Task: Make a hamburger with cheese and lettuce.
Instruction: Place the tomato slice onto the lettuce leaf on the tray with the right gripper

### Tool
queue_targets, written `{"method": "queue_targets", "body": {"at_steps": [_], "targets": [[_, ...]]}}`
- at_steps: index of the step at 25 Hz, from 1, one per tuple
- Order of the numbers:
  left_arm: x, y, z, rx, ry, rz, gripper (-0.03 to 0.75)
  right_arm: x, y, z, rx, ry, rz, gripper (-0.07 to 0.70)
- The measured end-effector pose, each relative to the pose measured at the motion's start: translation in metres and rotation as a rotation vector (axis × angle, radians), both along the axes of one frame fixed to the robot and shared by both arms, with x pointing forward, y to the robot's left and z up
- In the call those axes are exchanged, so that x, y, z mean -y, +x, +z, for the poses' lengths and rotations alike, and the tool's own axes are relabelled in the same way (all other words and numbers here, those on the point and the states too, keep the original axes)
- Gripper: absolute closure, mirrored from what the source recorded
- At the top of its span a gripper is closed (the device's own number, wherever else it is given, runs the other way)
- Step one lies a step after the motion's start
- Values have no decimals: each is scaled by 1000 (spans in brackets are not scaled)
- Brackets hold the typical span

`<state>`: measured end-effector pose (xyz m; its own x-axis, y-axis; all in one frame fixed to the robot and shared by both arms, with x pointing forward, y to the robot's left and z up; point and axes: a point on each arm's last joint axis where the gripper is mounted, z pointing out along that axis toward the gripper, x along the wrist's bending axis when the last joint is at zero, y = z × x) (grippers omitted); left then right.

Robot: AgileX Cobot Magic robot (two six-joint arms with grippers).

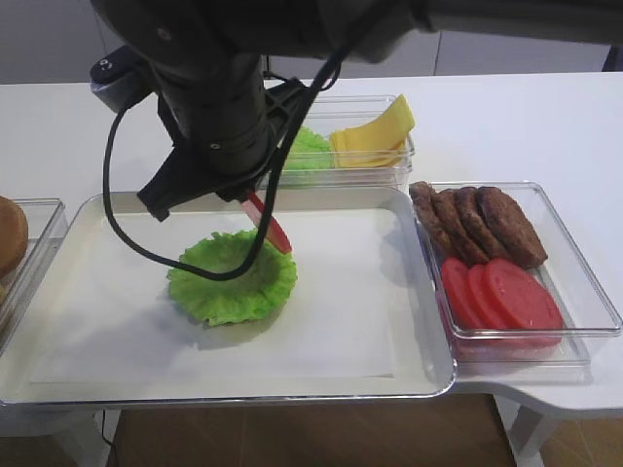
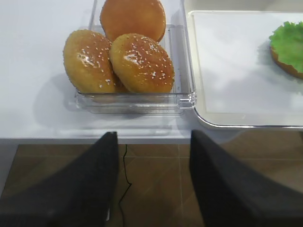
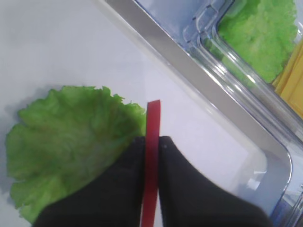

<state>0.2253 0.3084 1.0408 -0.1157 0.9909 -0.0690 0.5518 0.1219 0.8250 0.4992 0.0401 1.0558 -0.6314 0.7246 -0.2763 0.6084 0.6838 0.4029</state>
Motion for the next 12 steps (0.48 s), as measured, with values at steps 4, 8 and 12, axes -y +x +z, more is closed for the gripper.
{"method": "queue_targets", "body": {"at_steps": [4, 8, 12], "targets": [[0, 0, 0, 0, 0, 0, 354, -3, 2, -5, 3, 1, 7, 577], [0, 0, 0, 0, 0, 0, 354, -4, 2, -6, 5, 3, 16, 577], [0, 0, 0, 0, 0, 0, 354, -6, 3, -11, -4, -1, 18, 577]]}}
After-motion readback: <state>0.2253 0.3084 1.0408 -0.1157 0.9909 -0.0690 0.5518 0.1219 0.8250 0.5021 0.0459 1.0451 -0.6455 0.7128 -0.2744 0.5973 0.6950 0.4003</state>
